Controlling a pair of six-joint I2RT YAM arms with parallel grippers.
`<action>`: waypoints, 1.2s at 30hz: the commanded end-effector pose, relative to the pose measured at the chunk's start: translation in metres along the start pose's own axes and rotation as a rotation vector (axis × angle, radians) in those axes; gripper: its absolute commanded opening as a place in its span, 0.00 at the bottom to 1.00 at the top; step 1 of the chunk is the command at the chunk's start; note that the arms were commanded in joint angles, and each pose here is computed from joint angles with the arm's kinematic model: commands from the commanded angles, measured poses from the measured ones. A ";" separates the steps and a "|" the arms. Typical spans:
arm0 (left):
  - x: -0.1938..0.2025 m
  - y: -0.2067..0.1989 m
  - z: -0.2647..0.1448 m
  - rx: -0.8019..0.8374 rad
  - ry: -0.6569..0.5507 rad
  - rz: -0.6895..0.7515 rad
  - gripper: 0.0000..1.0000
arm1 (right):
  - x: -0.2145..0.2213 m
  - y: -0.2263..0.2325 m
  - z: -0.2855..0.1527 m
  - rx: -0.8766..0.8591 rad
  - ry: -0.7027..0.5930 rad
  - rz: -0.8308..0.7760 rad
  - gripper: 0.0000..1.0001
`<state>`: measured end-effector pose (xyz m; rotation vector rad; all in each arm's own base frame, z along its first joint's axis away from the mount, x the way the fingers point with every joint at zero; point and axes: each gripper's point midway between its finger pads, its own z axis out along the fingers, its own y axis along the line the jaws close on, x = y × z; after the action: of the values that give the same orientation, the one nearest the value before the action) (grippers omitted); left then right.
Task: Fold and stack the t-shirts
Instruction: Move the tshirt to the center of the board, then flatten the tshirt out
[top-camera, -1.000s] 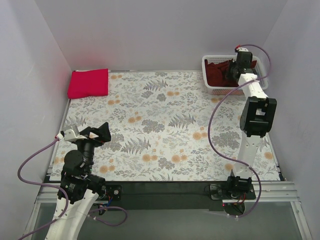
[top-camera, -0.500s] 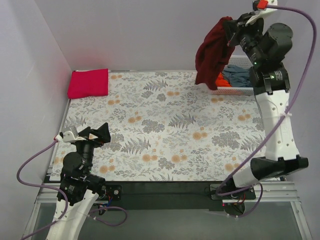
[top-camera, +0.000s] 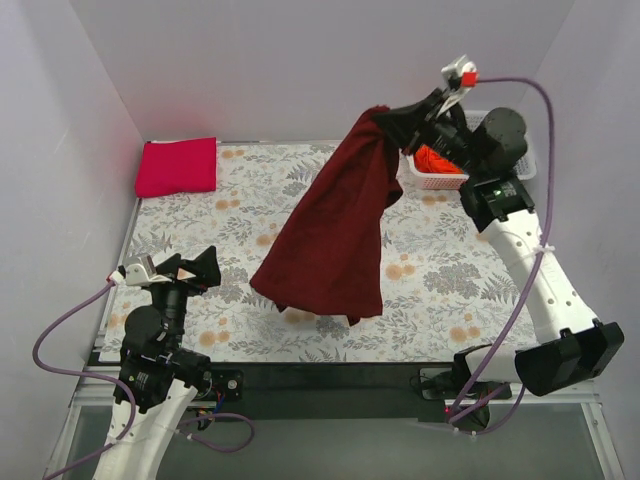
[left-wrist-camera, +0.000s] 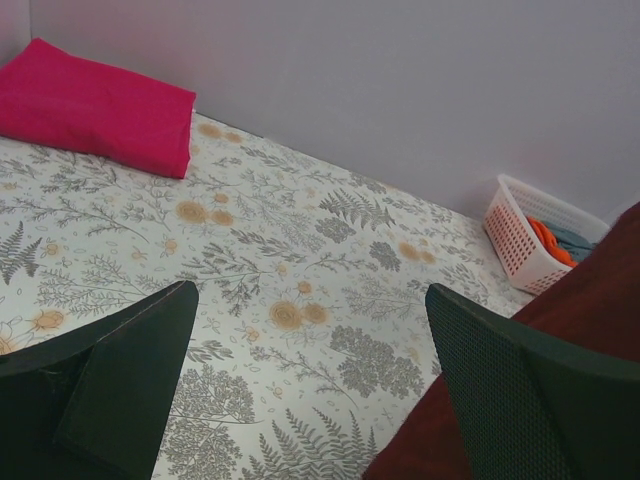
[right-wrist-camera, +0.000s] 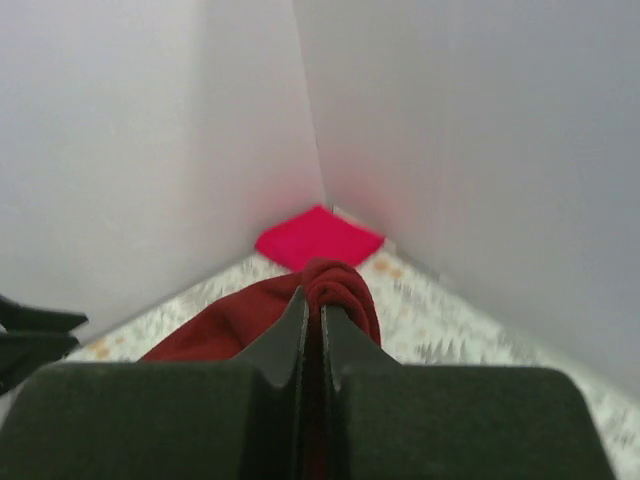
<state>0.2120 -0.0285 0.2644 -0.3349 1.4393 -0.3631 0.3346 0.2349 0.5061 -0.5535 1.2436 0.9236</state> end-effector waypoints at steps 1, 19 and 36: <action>0.002 -0.003 -0.001 0.015 0.021 0.013 0.98 | 0.062 -0.017 -0.015 0.066 0.073 0.086 0.02; 0.119 -0.093 0.017 0.331 0.747 -0.114 0.95 | 0.323 -0.052 -0.197 0.571 0.816 0.255 0.66; 0.287 -0.191 -0.100 0.373 1.116 0.510 0.75 | 0.324 -0.069 -0.246 0.842 0.752 0.220 0.65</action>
<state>0.1323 -0.3281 0.0936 0.6158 2.4275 -0.6242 0.2679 0.1052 0.1185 -0.1233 2.2704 0.3162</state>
